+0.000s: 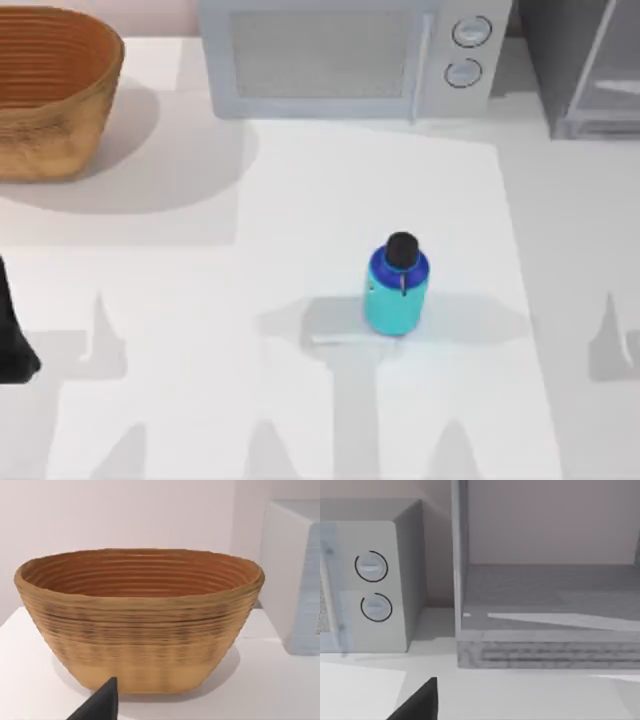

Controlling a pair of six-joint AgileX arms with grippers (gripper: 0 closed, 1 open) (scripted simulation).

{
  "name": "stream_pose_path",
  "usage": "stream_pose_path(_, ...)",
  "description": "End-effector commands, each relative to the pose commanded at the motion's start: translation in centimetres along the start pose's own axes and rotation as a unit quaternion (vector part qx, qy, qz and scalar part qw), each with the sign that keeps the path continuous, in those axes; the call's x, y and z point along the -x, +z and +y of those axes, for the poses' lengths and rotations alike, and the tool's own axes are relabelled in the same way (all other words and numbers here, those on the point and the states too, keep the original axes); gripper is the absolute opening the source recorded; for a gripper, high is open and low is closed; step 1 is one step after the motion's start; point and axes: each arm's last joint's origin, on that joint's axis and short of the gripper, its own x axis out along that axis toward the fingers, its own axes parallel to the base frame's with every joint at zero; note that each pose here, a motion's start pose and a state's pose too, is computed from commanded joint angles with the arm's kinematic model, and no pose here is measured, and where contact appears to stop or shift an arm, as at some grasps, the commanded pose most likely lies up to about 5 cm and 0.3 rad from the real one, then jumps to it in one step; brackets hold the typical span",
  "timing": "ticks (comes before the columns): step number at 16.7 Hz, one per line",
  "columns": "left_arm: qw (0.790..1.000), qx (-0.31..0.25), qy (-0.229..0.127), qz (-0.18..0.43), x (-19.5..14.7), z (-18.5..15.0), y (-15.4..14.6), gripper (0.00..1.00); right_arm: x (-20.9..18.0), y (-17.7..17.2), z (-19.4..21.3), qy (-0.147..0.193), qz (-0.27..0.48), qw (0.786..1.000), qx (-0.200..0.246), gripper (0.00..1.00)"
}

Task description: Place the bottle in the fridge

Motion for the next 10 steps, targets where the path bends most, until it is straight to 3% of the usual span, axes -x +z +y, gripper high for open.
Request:
stream_pose_path(6, 1.000, 0.000, 0.000, 0.000, 0.0, 0.0, 0.0, 1.00, -0.4, 1.0, 0.2, 0.007, -0.015, 1.000, 0.002, 1.00)
stream_pose_path(10, 1.000, 0.000, 0.000, 0.000, 0.0, 0.0, 0.0, 1.00, -1.9, 2.9, 1.0, 0.042, -0.041, 0.998, 0.001, 1.00)
